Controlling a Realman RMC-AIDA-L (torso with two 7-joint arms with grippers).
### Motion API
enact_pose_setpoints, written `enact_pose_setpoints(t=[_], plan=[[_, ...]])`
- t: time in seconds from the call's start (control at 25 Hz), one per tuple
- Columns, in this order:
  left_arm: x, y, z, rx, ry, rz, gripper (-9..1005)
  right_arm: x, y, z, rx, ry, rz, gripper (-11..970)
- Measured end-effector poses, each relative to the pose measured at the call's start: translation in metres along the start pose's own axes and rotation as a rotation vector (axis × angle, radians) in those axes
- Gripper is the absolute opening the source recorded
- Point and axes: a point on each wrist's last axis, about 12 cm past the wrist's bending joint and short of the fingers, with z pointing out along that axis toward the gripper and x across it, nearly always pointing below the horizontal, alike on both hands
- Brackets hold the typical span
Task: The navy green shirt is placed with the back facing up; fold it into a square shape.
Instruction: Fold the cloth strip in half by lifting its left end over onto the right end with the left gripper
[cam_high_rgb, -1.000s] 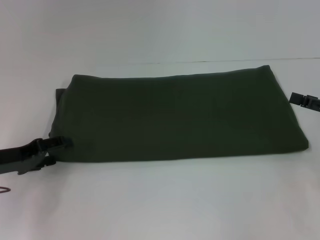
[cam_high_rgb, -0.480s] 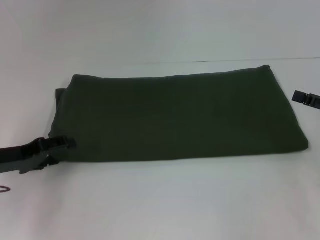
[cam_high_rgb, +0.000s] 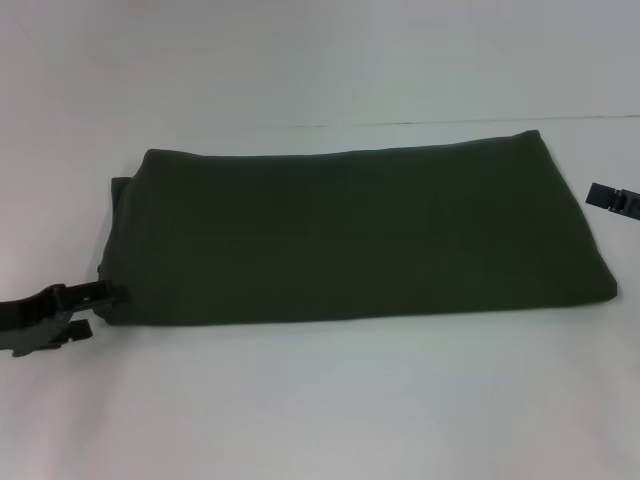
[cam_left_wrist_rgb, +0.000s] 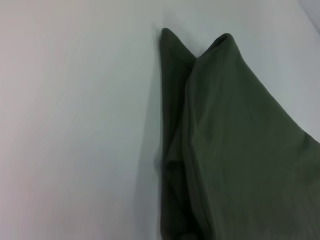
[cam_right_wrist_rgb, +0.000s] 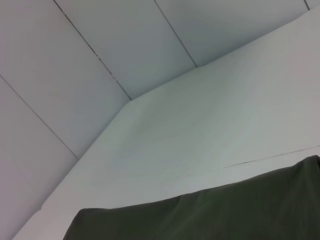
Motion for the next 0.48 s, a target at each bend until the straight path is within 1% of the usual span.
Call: enact_pose_setpoints(t=[0.2, 0.48], plan=[[0.003, -0.002, -0.001, 0.013, 0.03, 0.004, 887, 0.0, 0.0, 0.0, -0.002, 0.0, 0.001, 923], [0.005, -0.012, 0.01, 0.03, 0.082, 0.039, 887, 0.001, 0.001, 0.0, -0.005, 0.001, 0.002, 923]])
